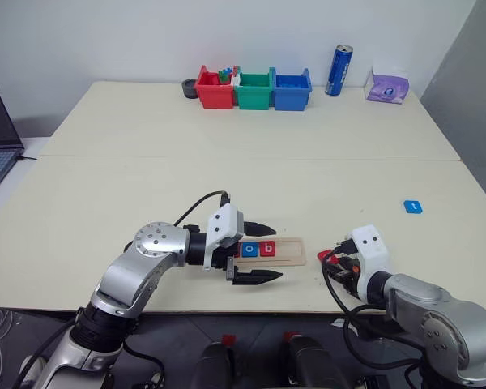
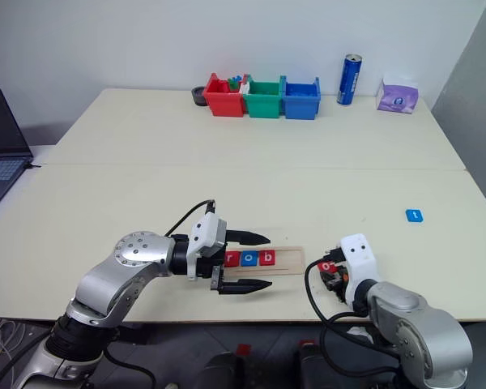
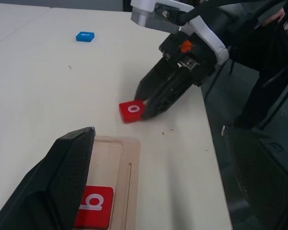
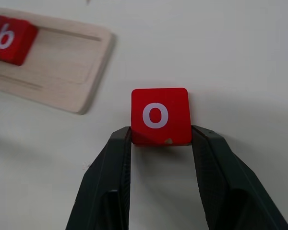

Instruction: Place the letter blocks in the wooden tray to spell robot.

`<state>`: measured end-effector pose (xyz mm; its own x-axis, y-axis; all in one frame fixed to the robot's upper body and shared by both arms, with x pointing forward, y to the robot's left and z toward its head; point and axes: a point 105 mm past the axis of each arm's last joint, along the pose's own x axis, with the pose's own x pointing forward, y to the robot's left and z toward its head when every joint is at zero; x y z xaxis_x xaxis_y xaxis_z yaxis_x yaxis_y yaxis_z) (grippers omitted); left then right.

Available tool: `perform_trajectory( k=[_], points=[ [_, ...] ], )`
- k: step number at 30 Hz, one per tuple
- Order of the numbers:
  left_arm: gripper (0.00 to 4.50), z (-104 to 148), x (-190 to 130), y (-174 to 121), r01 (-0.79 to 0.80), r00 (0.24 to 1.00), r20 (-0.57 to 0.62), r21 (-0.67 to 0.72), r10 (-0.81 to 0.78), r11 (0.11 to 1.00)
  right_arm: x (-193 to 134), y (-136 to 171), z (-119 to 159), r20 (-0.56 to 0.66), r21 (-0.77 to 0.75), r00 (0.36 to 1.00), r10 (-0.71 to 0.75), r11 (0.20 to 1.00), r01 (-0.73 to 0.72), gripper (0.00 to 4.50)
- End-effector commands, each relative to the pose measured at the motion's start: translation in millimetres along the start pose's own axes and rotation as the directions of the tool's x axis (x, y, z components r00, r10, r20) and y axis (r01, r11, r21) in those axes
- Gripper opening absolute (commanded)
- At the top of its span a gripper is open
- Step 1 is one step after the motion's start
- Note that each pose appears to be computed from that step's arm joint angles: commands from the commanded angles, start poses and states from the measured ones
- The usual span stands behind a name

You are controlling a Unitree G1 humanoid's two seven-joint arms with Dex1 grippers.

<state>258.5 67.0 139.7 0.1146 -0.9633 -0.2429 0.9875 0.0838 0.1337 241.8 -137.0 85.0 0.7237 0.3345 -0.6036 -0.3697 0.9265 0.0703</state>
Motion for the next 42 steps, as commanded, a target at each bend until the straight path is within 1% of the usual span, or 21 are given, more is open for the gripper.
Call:
perform_trajectory(
  k=[1,3,4,5,6,7,9,11,14,16,18,21,27,30,36,39,41,42],
  points=[
    [4.50,12,0,-2,0.005,1.000,0.026,0.034,-0.006,0.999,-4,9,-4,-0.014,-0.011,0.999,0.050,0.999,-0.050,2.50],
    [4.50,13,0,-1,0.005,1.000,0.026,0.035,-0.006,0.999,-6,12,0,-0.008,-0.031,0.995,0.096,0.995,-0.096,3.28],
    [4.50,14,1,-1,0.005,1.000,0.026,0.035,-0.006,0.999,-7,9,2,-0.009,-0.038,0.995,0.101,0.994,-0.101,3.54],
    [4.50,14,1,-1,0.006,1.000,0.026,0.035,-0.007,0.999,-8,2,5,-0.009,-0.052,0.995,0.096,0.994,-0.096,3.98],
    [4.50,15,2,-1,0.007,1.000,0.027,0.035,-0.008,0.999,-10,-4,9,-0.007,-0.068,0.996,0.091,0.993,-0.091,4.29],
    [4.50,15,2,-1,0.008,1.000,0.028,0.036,-0.009,0.999,-12,-10,13,-0.005,-0.090,0.996,0.092,0.992,-0.092,4.48],
    [4.50,15,2,0,0.011,1.000,0.029,0.037,-0.012,0.999,-19,-15,28,0.002,-0.192,0.990,0.144,0.971,-0.141,4.48],
    [4.50,15,2,0,0.012,0.999,0.030,0.038,-0.013,0.999,-26,-19,40,0.002,-0.331,0.980,0.199,0.925,-0.187,4.48],
    [4.50,15,3,1,0.021,0.999,0.033,0.040,-0.023,0.999,-28,-34,52,-0.018,-0.557,0.969,0.245,0.803,-0.214,4.48],
    [4.50,15,3,1,0.031,0.999,0.039,0.043,-0.032,0.999,-25,-33,50,-0.036,-0.618,0.940,0.338,0.732,-0.287,4.48],
    [4.50,16,4,0,0.051,0.998,0.045,0.050,-0.053,0.997,-21,-28,44,-0.050,-0.633,0.891,0.452,0.676,-0.378,4.48],
    [4.50,15,5,-2,0.078,0.996,0.043,0.061,-0.081,0.995,-15,-27,39,-0.053,-0.662,0.839,0.542,0.610,-0.436,4.48],
    [4.50,14,4,-5,0.106,0.994,0.029,0.072,-0.108,0.992,9,-37,38,-0.110,-0.743,0.800,0.589,0.486,-0.460,4.48],
    [4.50,14,3,-4,0.099,0.994,0.028,0.075,-0.102,0.992,14,-38,36,-0.130,-0.752,0.788,0.601,0.458,-0.474,4.48],
    [4.50,12,1,-5,0.090,0.995,0.026,0.073,-0.092,0.993,23,-37,22,-0.188,-0.748,0.767,0.613,0.416,-0.516,4.48],
    [4.50,11,0,-4,0.087,0.996,0.024,0.070,-0.089,0.994,25,-38,18,-0.211,-0.742,0.762,0.612,0.408,-0.532,4.48],
    [4.50,10,0,-4,0.085,0.996,0.024,0.070,-0.087,0.994,27,-39,17,-0.205,-0.734,0.765,0.610,0.422,-0.533,4.48],
    [4.50,10,0,-4,0.085,0.996,0.023,0.069,-0.087,0.994,28,-39,17,-0.205,-0.731,0.766,0.609,0.425,-0.534,4.32]
  ],
)
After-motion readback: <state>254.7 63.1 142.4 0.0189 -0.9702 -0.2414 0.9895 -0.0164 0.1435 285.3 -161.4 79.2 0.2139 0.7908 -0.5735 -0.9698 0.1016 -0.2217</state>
